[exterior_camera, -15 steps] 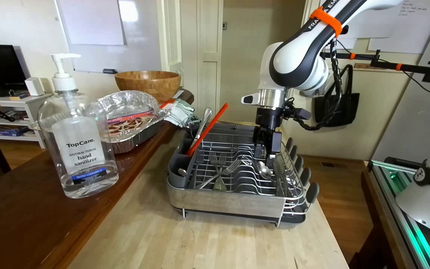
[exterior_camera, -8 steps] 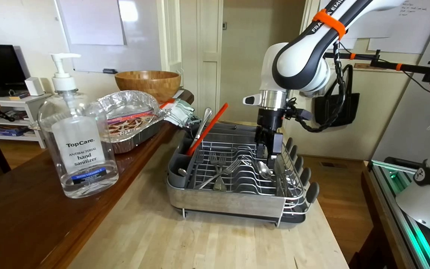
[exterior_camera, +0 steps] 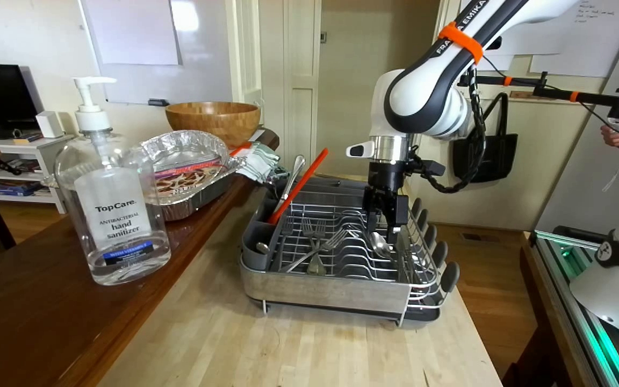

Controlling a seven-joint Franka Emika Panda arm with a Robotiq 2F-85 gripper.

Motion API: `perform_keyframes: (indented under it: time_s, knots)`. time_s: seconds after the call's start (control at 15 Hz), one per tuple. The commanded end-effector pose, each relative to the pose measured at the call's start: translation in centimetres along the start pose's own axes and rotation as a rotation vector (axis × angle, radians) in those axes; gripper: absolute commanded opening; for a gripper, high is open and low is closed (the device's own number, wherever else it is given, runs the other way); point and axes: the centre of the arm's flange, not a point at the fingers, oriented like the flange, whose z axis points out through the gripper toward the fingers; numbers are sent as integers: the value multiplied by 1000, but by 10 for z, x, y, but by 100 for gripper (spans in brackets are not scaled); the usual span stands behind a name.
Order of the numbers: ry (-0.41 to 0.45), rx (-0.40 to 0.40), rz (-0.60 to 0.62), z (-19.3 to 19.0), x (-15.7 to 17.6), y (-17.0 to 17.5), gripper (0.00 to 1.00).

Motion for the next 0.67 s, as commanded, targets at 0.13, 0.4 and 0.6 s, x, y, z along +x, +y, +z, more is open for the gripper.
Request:
perform_keyframes:
  time_s: [0.13, 0.4, 0.6]
  knots:
    - [-3, 35, -26, 11, 1, 16, 100]
    - [3, 43, -24, 14, 3, 14, 90]
    - [8, 44, -16, 12, 4, 15, 64]
